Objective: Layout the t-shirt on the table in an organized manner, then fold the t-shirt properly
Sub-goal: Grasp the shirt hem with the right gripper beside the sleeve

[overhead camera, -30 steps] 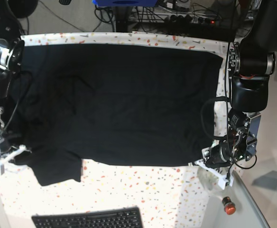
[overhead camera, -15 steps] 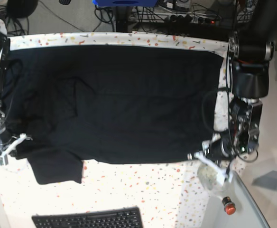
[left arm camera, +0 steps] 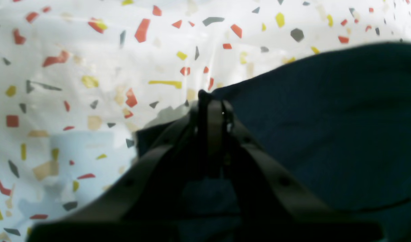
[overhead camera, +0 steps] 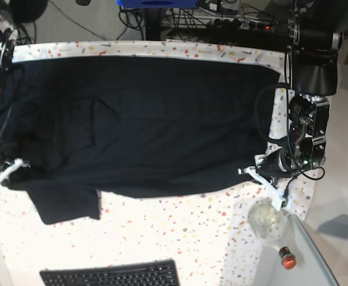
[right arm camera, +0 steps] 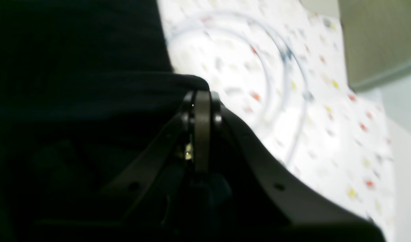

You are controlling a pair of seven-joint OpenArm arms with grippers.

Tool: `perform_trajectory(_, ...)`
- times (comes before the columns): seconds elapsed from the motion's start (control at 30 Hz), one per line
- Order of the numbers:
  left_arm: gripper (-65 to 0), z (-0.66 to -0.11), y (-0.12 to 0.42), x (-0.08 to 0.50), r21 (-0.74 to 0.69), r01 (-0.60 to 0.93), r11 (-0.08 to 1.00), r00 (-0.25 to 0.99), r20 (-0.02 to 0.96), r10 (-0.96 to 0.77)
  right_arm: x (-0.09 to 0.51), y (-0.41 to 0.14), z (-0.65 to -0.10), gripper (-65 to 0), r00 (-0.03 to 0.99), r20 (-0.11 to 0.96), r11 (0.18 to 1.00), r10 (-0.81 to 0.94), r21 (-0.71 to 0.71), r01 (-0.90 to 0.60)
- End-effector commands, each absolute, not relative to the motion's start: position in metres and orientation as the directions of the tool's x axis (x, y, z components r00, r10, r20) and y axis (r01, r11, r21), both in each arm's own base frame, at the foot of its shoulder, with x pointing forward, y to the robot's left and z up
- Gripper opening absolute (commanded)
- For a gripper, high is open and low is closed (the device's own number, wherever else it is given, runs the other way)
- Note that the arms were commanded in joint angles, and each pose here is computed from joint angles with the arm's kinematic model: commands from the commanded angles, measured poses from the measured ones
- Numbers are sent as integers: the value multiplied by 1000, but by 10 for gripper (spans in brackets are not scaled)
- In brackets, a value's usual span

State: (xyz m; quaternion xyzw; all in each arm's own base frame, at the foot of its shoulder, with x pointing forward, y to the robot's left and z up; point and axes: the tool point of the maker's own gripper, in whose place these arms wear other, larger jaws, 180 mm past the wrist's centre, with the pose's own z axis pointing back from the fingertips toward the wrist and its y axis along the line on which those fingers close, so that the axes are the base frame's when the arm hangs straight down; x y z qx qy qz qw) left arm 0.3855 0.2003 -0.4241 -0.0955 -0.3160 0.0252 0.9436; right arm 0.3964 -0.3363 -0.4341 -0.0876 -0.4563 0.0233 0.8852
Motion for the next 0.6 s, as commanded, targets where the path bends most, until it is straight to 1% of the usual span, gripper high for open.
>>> perform_trajectory(0.0,-650,-406,200,397,-198,29,980,770,630,105,408,-348,-409,-650,528,839,978,136,-198,63)
perform_trajectory(0.17,-650,-413,203,385,-199,20,980,785,610,108,392,-351,-404,-650,534,829,970,167,-235,61)
perform_trajectory(0.3,-650,-409,230,381,-221,-69,973,763,616,194,380,-351,-405,-650,557,809,964,190,-260,49)
perform_trajectory(0.4,-650,-410,234,375,-204,-63,977,768,616,178,371,-352,-402,-650,556,804,959,209,-279,44)
perform_trajectory(0.47,-650,-415,229,370,-193,-42,980,780,607,153,364,-351,-404,-650,573,800,961,181,-266,68)
perform_trajectory(0.57,-650,-424,229,359,-193,-48,980,794,588,154,352,-351,-403,-650,586,796,963,153,-253,91)
